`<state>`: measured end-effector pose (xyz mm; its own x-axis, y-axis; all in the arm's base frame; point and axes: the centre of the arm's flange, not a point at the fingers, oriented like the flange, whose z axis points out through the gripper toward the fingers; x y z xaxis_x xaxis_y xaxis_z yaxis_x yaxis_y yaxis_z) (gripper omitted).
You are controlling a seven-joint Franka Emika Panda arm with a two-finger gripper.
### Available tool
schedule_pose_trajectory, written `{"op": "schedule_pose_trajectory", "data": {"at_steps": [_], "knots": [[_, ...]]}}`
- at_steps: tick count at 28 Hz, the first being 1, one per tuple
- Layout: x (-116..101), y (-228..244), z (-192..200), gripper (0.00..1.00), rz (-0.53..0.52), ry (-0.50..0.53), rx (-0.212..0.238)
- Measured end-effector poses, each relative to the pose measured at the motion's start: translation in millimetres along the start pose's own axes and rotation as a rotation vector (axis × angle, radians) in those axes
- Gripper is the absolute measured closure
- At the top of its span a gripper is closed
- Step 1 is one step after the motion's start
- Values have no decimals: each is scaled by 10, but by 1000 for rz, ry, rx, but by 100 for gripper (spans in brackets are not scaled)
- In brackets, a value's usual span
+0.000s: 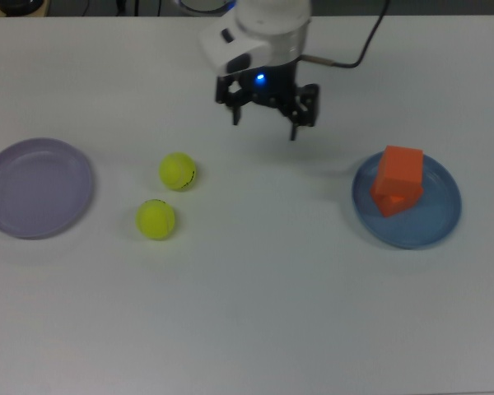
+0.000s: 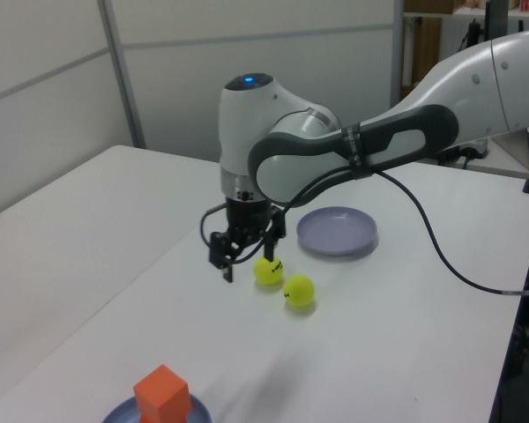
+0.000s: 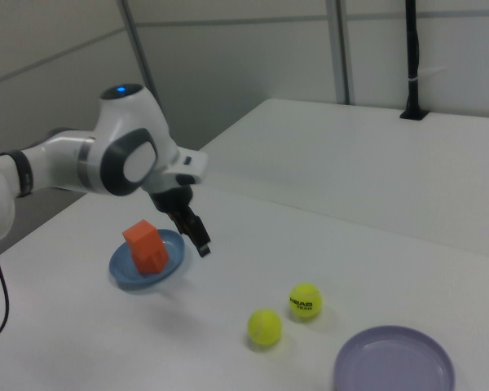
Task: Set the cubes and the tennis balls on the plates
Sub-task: 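Move to the tennis ball nearest the lavender plate and grasp it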
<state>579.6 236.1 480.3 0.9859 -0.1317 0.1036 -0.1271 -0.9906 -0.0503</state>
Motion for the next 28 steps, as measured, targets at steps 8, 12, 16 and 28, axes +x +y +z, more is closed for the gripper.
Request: {"op": "schedule_pose_trajectory", "data": {"at_steps": [8,12,16,28], "knots": [[229,819,320,0,11,-69,-11],[309,1133,429,0,18,-90,-14],[355,1313,612,0,21,-115,-31],[417,1337,1197,0,16,-116,-54]]}}
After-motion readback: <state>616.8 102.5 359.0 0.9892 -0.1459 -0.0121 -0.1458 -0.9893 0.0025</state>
